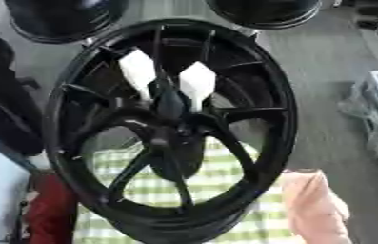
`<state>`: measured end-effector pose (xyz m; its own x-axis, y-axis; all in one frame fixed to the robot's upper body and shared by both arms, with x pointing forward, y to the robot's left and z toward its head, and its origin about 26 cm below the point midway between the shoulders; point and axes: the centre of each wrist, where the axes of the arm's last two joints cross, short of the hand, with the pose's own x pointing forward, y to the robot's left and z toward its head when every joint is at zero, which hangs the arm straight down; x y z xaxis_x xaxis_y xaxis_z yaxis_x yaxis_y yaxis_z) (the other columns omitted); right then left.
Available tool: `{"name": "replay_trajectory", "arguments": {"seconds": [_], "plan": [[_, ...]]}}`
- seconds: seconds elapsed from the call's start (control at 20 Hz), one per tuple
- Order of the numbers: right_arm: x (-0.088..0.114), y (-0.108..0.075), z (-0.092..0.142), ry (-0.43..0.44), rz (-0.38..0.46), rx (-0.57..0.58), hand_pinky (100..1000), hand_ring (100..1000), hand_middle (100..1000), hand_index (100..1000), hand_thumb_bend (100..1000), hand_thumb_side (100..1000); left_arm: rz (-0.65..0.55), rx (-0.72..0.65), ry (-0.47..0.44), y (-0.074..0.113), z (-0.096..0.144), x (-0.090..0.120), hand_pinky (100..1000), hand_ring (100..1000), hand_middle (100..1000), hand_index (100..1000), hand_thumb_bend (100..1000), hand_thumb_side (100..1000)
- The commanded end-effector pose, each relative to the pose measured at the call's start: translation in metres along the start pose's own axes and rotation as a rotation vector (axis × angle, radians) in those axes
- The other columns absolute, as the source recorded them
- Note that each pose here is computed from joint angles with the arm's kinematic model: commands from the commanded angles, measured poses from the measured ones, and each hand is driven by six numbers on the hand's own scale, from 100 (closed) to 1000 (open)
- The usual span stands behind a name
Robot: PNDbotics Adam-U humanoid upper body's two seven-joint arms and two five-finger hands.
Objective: Pull the pin out of the wheel hub.
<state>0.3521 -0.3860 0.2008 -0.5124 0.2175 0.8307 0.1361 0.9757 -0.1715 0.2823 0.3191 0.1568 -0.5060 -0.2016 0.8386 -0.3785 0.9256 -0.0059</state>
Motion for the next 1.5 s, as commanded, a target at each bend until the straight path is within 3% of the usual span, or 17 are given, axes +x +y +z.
{"name": "replay_trajectory", "arguments": {"seconds": [0.05, 0.55, 0.9, 1.2, 1.5], "plan": [[0.011, -0.009, -0.006, -0.032, 0.024, -0.001, 741, 748, 701, 813, 100, 620, -0.019, -0.016, -0.039, 0.003, -0.006, 0.009, 757, 733, 712, 757, 385, 559], [0.011, -0.009, -0.006, -0.031, 0.025, 0.0, 741, 748, 701, 813, 100, 619, -0.028, -0.026, -0.05, 0.004, -0.008, 0.011, 757, 733, 713, 757, 384, 555], [0.011, -0.01, -0.006, -0.025, 0.034, 0.007, 741, 748, 701, 813, 100, 619, -0.126, -0.152, -0.161, 0.009, -0.03, 0.039, 761, 737, 737, 771, 375, 516], [0.008, -0.013, -0.004, -0.011, 0.05, 0.013, 741, 748, 700, 813, 100, 622, -0.298, -0.425, -0.307, 0.022, -0.067, 0.087, 772, 746, 759, 784, 379, 462], [0.007, -0.017, -0.002, 0.003, 0.072, 0.018, 741, 748, 700, 813, 100, 625, -0.495, -0.734, -0.316, 0.03, -0.091, 0.125, 792, 763, 780, 808, 417, 478]]}}
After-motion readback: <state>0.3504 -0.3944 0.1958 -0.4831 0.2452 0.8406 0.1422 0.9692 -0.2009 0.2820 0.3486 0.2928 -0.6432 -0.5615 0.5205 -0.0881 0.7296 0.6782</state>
